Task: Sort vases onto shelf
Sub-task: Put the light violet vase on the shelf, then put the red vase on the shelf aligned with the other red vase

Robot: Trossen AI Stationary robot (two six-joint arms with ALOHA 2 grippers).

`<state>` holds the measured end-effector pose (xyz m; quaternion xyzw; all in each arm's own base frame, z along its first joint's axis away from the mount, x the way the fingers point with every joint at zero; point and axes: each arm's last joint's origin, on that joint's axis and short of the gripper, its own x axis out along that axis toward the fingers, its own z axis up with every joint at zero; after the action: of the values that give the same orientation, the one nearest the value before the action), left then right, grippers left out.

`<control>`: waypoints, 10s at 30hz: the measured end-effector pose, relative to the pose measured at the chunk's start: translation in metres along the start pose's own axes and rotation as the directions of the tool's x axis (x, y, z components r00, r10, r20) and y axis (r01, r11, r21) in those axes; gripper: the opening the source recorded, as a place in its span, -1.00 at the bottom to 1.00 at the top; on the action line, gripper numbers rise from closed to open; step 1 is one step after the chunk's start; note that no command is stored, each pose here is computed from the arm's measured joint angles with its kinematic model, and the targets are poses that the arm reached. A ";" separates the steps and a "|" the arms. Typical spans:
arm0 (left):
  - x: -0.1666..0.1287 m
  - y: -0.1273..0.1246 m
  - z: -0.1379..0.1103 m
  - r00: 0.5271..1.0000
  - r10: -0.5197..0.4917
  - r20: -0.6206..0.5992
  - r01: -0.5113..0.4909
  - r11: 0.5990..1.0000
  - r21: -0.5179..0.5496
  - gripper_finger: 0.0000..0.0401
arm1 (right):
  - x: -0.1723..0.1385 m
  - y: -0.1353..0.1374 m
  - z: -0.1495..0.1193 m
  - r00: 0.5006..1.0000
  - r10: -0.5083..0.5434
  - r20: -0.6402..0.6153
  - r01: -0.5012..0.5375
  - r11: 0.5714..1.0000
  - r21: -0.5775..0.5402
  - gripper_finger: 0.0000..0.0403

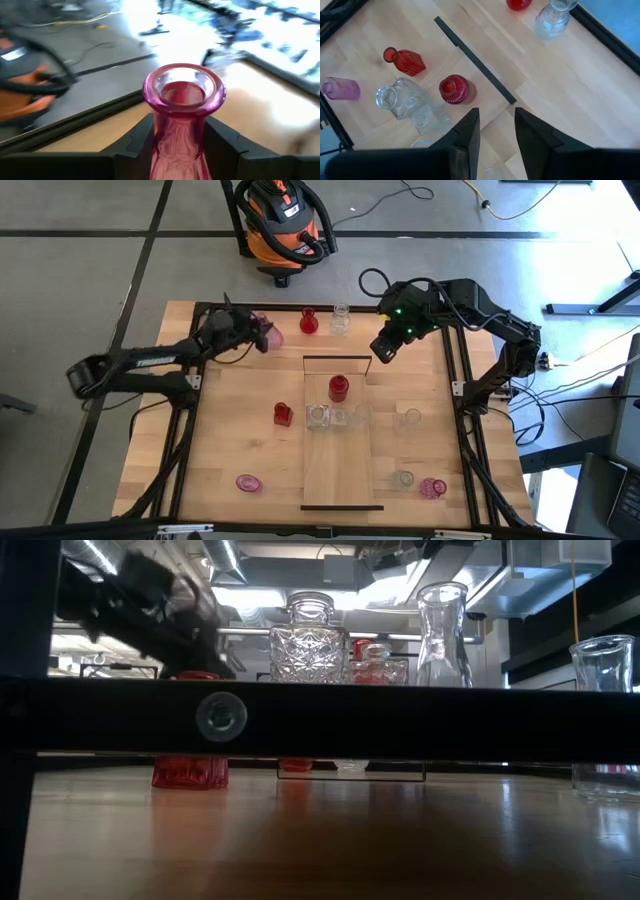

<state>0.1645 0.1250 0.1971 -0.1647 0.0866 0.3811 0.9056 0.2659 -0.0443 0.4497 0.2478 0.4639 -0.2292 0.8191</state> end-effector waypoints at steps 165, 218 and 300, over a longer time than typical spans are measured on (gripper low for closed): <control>-0.060 -0.286 -0.099 0.634 -0.394 -0.666 0.579 0.812 0.070 -1.00 | -0.006 -0.002 -0.005 0.999 0.039 -0.028 -0.045 0.967 -0.252 -0.47; -0.056 -0.161 0.028 0.656 -0.121 -0.745 0.307 0.944 0.117 -0.65 | 0.027 -0.040 -0.076 0.992 0.116 0.041 -0.119 0.991 0.064 -0.47; 0.002 -0.158 -0.009 0.326 -0.229 -0.917 0.355 0.929 -0.106 -0.97 | 0.026 -0.036 -0.069 0.981 0.147 0.124 -0.166 0.973 0.158 -0.47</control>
<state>0.2791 0.0190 0.2251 -0.3082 0.5623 0.0508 0.7657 0.2116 -0.0338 0.3893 0.3385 0.3754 -0.2158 0.8354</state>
